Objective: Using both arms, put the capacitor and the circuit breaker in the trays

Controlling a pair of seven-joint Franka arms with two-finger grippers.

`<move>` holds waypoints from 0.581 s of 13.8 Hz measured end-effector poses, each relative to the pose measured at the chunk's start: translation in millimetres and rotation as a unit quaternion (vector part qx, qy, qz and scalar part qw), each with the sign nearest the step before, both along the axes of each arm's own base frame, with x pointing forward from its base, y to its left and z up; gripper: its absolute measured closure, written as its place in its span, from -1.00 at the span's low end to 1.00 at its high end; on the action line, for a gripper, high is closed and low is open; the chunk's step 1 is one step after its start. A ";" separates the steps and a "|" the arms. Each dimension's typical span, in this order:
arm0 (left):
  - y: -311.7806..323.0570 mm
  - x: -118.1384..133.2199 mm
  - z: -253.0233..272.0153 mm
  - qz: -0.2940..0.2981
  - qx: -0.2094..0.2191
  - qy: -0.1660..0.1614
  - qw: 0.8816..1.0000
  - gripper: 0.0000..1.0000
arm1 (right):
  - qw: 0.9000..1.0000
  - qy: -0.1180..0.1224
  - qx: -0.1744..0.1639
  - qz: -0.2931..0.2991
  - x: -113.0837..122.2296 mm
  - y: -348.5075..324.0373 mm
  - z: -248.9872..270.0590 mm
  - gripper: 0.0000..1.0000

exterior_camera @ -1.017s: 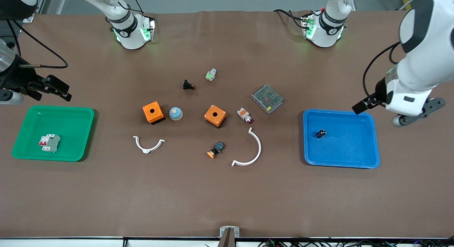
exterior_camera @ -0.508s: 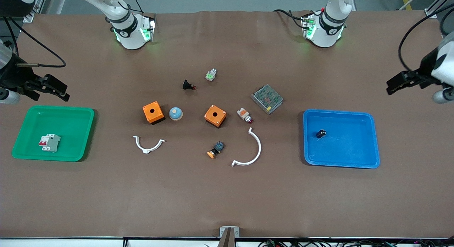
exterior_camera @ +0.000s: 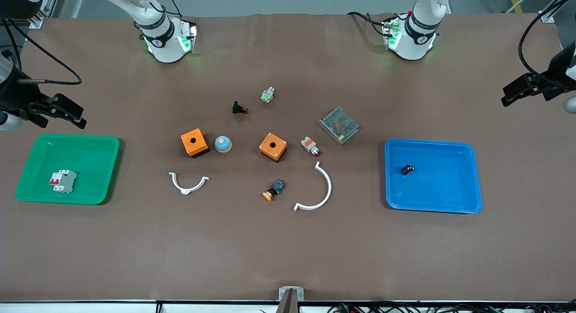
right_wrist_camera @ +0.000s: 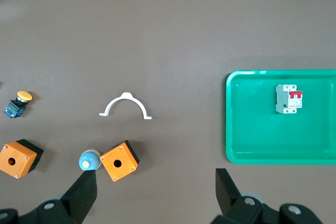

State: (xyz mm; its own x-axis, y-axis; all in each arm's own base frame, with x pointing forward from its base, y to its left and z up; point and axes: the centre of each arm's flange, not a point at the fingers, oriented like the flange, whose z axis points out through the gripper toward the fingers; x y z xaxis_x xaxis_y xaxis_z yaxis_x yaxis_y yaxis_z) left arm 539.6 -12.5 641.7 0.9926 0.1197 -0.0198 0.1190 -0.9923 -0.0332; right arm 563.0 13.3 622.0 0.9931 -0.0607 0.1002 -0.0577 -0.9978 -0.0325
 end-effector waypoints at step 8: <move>-43.8 -13.2 2.9 -0.039 -0.003 -0.001 0.999 -1.00 | 1.000 -0.021 -0.001 -0.001 4.1 -1.5 16.9 -1.00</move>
State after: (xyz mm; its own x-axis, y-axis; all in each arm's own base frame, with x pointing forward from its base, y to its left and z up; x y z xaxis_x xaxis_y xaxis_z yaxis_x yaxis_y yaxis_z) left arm 526.4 -56.2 644.6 0.9990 0.0413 -0.0193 0.0408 -0.9988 -0.0266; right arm 567.1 11.8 638.9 0.9879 -0.0625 0.1418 -0.0585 -0.9978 -0.0324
